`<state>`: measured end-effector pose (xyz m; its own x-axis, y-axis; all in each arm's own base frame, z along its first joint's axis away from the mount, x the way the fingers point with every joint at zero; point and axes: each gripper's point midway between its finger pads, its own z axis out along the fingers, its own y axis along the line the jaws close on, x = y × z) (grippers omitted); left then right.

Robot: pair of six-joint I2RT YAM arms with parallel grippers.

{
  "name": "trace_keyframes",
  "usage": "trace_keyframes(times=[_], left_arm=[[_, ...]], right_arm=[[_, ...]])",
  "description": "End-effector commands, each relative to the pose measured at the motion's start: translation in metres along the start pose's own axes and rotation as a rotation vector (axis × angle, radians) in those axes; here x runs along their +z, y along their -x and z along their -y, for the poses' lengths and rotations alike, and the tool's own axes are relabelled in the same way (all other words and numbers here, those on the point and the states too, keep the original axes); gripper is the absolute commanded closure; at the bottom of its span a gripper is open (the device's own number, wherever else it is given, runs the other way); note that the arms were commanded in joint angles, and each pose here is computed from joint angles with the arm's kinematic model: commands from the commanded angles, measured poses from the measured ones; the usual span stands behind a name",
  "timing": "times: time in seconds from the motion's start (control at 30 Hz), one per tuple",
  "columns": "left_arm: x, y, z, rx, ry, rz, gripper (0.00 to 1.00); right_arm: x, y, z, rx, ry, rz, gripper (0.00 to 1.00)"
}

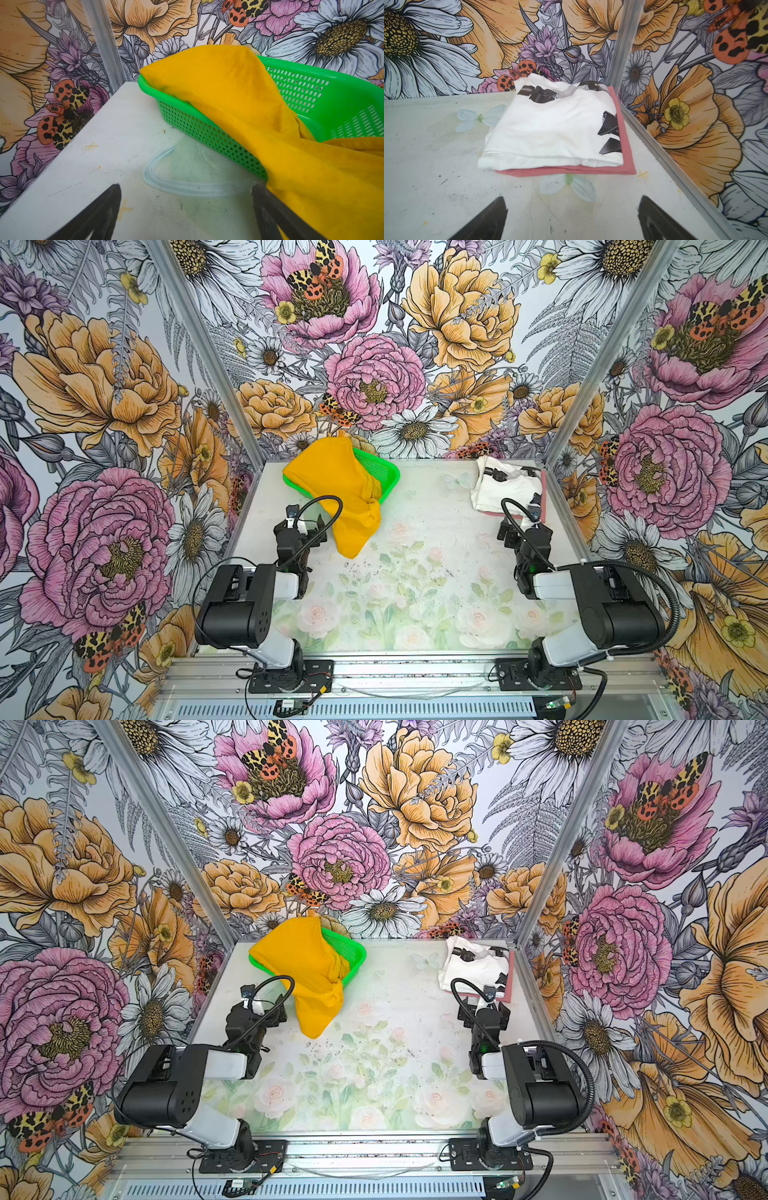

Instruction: Fold and stack the t-shirts

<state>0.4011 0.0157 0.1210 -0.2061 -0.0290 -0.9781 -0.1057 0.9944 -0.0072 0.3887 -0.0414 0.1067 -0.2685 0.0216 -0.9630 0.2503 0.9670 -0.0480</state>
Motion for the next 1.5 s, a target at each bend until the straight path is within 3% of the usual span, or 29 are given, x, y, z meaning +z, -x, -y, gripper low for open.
trace_keyframes(times=[0.0,1.13,1.27,1.33,1.47], left_arm=[[0.003,0.009,0.002,-0.009,-0.018,0.023,0.01],[0.003,0.009,0.001,-0.017,-0.028,0.021,0.01],[-0.005,0.026,-0.004,0.019,0.110,0.044,0.01],[-0.007,0.038,-0.009,0.032,0.212,-0.005,0.01],[-0.006,0.057,0.001,0.022,0.275,-0.120,0.01]], right_arm=[[0.004,0.011,-0.001,0.011,0.003,0.026,0.01],[0.004,0.011,-0.002,0.012,0.004,0.026,0.01],[0.005,0.011,-0.001,0.016,0.008,0.021,0.00],[0.004,0.010,-0.001,0.018,0.013,0.020,0.01],[0.005,0.011,-0.002,0.017,0.013,0.022,0.01]])
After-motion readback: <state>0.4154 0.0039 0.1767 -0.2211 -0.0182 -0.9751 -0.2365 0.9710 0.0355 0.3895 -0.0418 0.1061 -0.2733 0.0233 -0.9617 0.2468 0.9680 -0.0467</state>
